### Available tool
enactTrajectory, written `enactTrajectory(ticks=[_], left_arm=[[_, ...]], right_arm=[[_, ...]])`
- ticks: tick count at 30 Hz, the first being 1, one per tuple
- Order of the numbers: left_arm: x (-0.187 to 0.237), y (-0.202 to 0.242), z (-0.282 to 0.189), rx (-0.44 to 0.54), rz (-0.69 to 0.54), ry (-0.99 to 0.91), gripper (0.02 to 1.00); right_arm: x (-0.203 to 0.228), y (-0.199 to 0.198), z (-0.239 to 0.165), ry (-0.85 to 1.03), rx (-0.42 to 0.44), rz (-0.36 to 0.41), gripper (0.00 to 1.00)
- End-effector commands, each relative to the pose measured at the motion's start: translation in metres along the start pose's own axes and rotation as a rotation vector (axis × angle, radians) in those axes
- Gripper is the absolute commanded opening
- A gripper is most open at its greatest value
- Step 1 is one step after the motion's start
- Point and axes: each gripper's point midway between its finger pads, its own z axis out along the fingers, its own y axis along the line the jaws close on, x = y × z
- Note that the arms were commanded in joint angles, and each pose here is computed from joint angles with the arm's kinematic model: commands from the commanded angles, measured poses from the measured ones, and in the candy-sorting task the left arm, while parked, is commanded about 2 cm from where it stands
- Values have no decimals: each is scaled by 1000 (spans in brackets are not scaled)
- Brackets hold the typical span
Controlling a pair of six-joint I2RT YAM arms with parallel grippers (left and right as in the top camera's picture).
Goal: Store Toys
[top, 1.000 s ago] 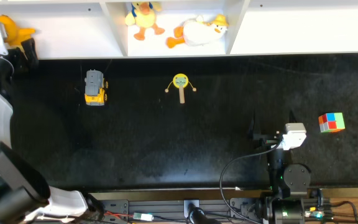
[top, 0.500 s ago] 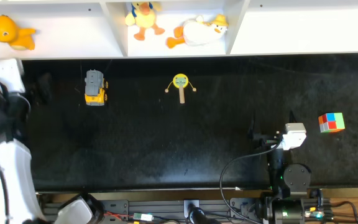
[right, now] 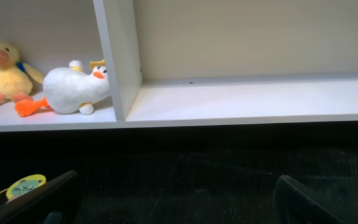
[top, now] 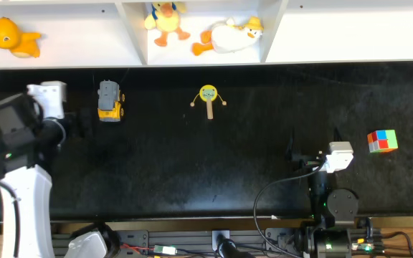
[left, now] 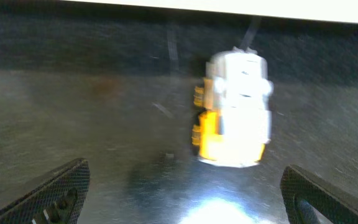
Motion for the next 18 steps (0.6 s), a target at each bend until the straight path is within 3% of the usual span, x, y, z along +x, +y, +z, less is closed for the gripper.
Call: enactTrajectory(ticks=[1, 9, 13, 18], left_arm=[[20, -32, 17, 84, 57, 100, 998], [30, -55, 40, 142, 111, 157, 998], [30, -46, 50, 85, 63, 168, 998], [28, -44, 60, 86, 62, 163, 998]], right_arm=[[3, 0, 0, -2, -1, 4, 993], [3, 0, 0, -2, -1, 4, 996], [3, 0, 0, -2, -1, 4, 996], [3, 0, 0, -2, -1, 4, 993]])
